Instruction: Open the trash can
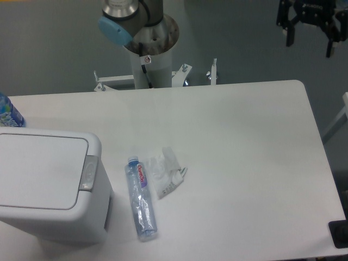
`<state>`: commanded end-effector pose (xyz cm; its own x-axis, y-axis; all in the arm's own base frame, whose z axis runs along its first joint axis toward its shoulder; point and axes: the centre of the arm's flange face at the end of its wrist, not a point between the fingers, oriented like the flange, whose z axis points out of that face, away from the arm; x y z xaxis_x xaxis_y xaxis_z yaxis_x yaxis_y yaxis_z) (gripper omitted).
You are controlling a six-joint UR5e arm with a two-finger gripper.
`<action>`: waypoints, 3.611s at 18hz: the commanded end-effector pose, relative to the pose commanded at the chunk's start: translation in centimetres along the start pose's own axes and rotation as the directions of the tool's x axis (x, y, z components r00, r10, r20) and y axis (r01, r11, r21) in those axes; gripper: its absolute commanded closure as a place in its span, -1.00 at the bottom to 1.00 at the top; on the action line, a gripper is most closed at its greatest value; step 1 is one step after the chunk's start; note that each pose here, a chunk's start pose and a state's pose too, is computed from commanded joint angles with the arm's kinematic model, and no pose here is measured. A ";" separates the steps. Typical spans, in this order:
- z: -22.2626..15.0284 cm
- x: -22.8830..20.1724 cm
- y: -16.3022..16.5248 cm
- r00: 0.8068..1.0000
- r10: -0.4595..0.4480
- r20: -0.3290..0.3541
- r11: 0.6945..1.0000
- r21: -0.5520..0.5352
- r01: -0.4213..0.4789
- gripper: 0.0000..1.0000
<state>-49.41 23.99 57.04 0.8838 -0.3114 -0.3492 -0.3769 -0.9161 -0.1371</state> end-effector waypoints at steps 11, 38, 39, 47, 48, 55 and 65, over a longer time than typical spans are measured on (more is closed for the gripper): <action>1.5 -0.3 -4.6 0.973 -0.230 -0.010 0.972 0.040 0.230 -1.00; 10.5 5.8 -34.7 0.474 -0.767 -0.434 0.480 0.102 0.871 -1.00; 10.9 5.9 -34.9 0.455 -0.776 -0.437 0.464 0.094 0.881 -1.00; 11.8 7.9 -37.6 0.451 -0.766 -0.458 0.479 0.063 0.876 -1.00; 11.8 7.9 -37.7 0.452 -0.765 -0.458 0.480 0.063 0.875 -1.00; 12.0 8.5 -38.1 0.453 -0.762 -0.463 0.485 0.055 0.873 -1.00; 12.3 10.2 -38.7 0.460 -0.753 -0.471 0.503 0.039 0.863 -1.00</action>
<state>-29.19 59.42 47.36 0.8206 0.4278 0.3788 0.5628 -0.7197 -0.4065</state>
